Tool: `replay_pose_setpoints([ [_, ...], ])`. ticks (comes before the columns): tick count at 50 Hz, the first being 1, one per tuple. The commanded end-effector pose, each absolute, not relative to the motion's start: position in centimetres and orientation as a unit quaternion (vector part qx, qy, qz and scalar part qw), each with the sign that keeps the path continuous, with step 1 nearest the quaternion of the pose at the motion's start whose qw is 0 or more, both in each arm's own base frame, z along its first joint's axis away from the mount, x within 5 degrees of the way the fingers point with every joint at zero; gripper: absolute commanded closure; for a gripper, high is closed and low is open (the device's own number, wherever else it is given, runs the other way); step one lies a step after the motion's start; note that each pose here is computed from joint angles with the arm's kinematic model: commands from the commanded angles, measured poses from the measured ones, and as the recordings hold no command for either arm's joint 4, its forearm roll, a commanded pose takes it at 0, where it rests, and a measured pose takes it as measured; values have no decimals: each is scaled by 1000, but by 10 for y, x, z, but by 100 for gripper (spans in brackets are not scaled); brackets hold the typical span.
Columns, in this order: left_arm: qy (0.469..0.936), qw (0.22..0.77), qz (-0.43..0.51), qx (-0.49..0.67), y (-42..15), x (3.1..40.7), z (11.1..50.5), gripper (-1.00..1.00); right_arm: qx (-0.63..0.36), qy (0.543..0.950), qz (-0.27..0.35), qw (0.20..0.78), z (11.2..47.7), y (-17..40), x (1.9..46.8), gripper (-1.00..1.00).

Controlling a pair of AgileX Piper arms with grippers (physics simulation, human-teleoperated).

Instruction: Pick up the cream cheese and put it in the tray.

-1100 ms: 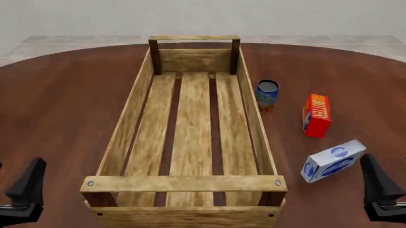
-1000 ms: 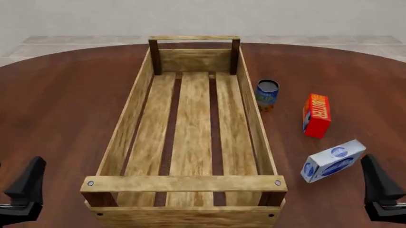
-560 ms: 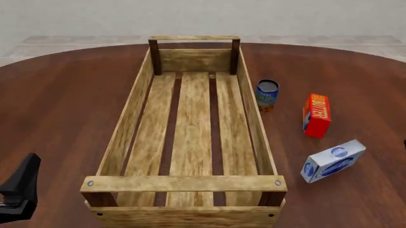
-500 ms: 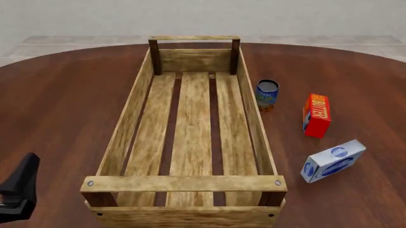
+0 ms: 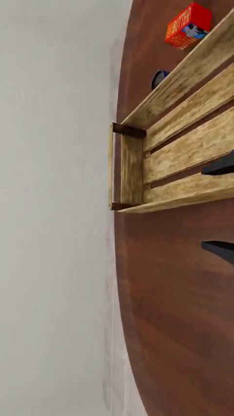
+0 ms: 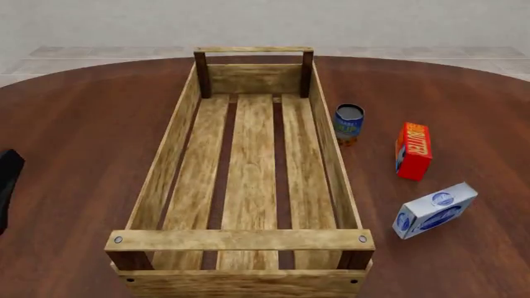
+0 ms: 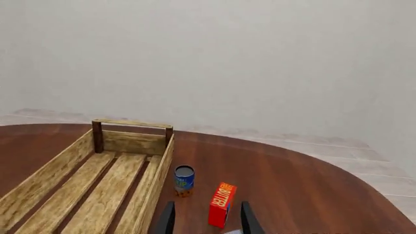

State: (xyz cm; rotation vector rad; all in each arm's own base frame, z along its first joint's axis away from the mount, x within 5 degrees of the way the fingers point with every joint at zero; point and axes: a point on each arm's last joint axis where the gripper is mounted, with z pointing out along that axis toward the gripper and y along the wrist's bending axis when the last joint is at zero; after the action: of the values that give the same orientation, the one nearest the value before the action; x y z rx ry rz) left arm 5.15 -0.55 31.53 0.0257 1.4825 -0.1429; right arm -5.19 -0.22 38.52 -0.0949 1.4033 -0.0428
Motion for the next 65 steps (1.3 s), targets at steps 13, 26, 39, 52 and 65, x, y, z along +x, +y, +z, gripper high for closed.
replay_pose_setpoints([
  [13, 705, 648, -229, 175, -88, 134, 425, -100, -46, 643, -8, 765, 395, -4, -67, -100],
  [26, 702, 598, -282, 264, -191, 185, 435, -100, -47, 613, -4, 789, 420, -8, -107, -100],
  [39, 688, 547, -289, 380, -309, 202, 425, -100, -45, 604, -8, 795, 426, -8, -119, -100],
  [52, 695, 482, -302, 439, -395, 190, 395, -100, -41, 606, 8, 795, 424, -9, -114, -100],
  [65, 715, 443, -286, 459, -431, 196, 348, -100, -31, 596, 13, 802, 429, -8, -124, -100],
])
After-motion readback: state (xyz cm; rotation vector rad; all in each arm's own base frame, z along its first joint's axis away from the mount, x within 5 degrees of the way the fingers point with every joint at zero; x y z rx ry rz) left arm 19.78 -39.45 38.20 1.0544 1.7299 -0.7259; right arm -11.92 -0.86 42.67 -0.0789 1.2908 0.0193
